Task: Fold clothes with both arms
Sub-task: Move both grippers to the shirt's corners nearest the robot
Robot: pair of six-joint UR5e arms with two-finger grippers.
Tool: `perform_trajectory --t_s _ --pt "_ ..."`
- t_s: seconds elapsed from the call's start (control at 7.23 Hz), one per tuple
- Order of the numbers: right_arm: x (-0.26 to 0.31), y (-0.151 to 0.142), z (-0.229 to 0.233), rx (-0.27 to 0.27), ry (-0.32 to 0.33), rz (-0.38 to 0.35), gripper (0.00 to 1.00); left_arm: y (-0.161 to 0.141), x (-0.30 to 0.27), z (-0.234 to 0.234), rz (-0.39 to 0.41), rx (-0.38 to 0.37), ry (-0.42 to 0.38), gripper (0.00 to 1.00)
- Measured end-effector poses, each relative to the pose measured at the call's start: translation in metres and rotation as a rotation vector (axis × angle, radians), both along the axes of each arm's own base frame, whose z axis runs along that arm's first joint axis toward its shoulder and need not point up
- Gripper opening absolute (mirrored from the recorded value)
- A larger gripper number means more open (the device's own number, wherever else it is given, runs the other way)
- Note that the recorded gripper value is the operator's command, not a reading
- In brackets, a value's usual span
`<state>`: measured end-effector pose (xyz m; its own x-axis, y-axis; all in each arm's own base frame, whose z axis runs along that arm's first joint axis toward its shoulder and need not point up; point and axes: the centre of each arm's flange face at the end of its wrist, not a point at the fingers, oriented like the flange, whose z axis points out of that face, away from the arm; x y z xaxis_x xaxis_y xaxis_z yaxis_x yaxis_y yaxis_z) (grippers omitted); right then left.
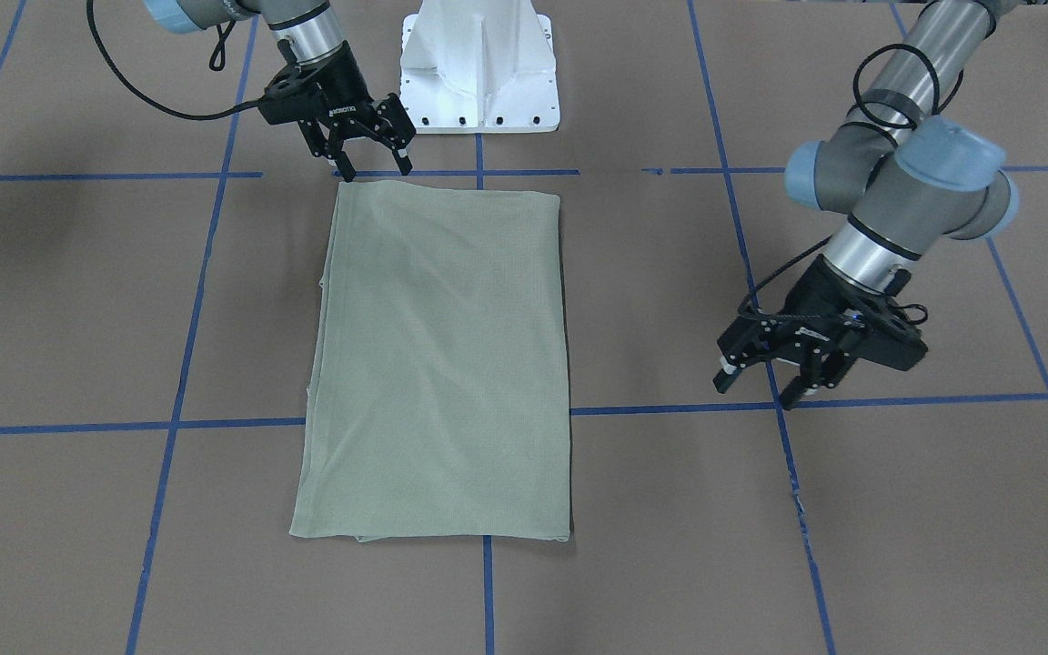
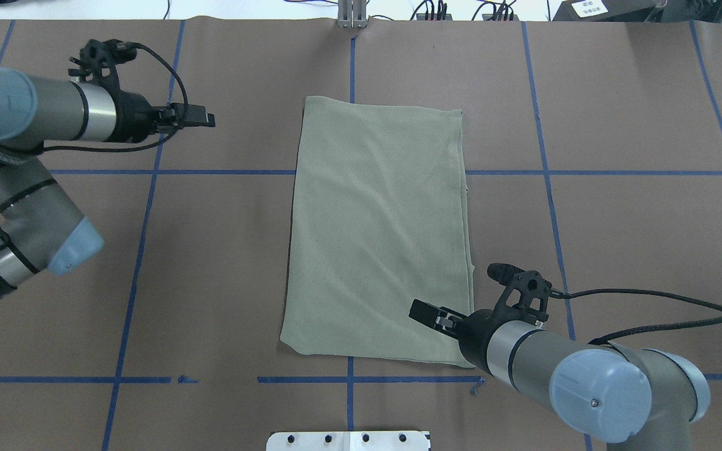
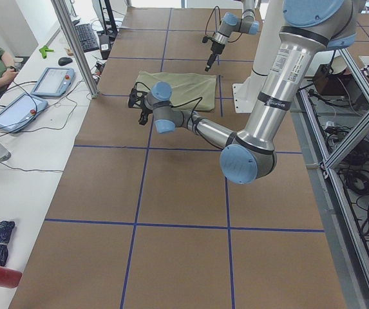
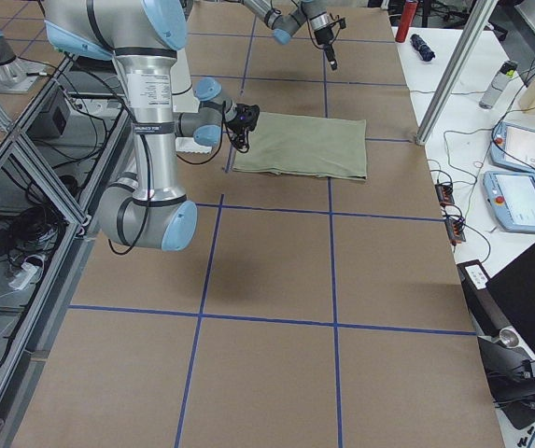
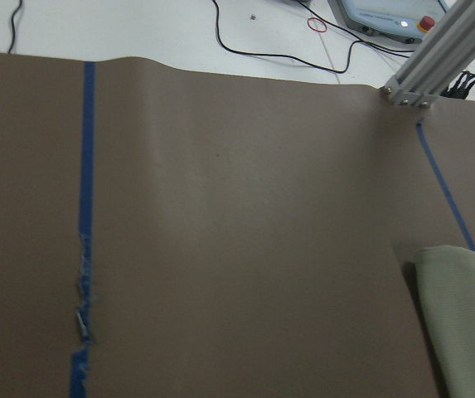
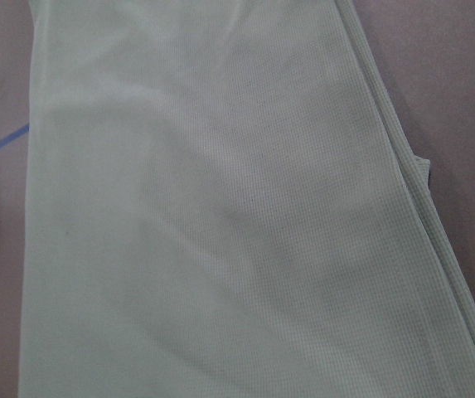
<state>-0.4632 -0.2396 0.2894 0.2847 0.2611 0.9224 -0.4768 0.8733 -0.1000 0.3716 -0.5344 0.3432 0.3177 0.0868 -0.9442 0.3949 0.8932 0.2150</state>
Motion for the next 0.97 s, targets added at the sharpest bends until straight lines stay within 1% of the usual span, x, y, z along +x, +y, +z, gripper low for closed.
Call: perform_trajectory --t_s 0.14,0.28,0.42,0.55,0.69,0.83,0.97 --pt "0.007 -0.008 0.003 -0.036 -0.036 0.051 1.00 0.043 0.033 -0.028 0.008 -0.070 0.034 1.00" --pt "0.012 -0.016 0.005 -0.057 -0.048 0.086 1.00 0.097 0.064 -0.053 0.019 -0.153 0.047 1.00" --pt "0.016 -0.025 0.006 -0.067 -0.049 0.110 1.00 0.151 0.092 -0.063 0.016 -0.225 0.054 1.00" --pt "0.019 -0.035 0.006 -0.075 -0.033 0.129 1.00 0.194 0.117 -0.064 0.000 -0.275 0.062 0.91" --pt "0.019 -0.045 0.000 -0.086 -0.003 0.143 1.00 0.226 0.137 -0.062 -0.024 -0.332 0.081 0.77" --pt "0.017 -0.055 -0.010 -0.098 0.022 0.150 1.00 0.250 0.152 -0.059 -0.052 -0.394 0.108 0.77" --pt "0.016 -0.060 -0.016 -0.105 0.035 0.154 1.00 0.264 0.160 -0.057 -0.071 -0.436 0.126 0.77"
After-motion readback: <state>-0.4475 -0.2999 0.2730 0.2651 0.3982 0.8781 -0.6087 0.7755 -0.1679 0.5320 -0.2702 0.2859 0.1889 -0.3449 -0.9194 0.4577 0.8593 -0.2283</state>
